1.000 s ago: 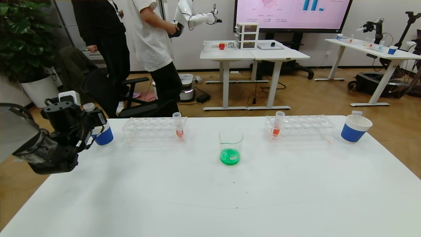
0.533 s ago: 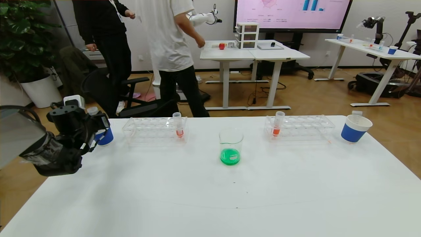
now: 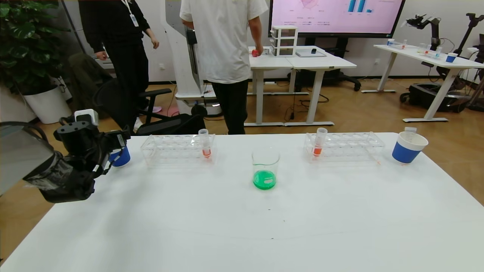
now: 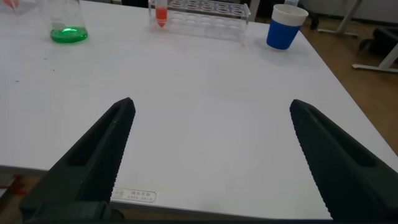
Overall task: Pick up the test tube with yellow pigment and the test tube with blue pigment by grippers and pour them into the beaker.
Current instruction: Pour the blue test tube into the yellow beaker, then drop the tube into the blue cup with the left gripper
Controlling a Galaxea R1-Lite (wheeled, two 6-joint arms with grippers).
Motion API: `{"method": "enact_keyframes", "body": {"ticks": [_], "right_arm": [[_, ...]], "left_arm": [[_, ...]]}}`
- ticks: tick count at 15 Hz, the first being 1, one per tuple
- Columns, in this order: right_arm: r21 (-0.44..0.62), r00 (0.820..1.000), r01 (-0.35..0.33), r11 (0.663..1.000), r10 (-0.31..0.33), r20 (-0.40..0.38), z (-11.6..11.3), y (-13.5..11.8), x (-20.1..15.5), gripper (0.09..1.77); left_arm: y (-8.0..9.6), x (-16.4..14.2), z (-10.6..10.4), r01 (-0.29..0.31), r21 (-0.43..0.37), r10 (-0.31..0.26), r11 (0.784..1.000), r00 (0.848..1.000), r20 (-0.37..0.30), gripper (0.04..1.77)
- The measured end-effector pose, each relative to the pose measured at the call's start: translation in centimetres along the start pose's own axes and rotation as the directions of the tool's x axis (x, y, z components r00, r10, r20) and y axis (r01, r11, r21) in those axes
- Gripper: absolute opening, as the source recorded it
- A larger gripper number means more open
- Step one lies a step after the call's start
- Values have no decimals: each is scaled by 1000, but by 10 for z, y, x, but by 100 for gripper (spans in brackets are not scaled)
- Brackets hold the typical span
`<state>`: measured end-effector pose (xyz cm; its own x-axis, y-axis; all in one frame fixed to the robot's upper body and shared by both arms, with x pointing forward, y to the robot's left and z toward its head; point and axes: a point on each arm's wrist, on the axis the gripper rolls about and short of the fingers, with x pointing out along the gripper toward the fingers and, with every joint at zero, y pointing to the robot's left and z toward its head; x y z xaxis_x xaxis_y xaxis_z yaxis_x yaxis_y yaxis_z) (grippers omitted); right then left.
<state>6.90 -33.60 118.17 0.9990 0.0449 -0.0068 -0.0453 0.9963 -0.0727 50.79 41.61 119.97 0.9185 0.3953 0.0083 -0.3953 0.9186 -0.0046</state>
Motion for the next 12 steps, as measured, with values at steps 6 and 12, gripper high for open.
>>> {"method": "enact_keyframes", "body": {"ticks": [6,12], "right_arm": [[0,1000,0,1000,0,0,0,0,0,174],[0,1000,-1,1000,1,0,0,0,0,174]], "left_arm": [[-28,-23,43,77,-20,-75,997,995,70,175],[-72,-115,103,279,-35,-272,960,954,125,175]]}}
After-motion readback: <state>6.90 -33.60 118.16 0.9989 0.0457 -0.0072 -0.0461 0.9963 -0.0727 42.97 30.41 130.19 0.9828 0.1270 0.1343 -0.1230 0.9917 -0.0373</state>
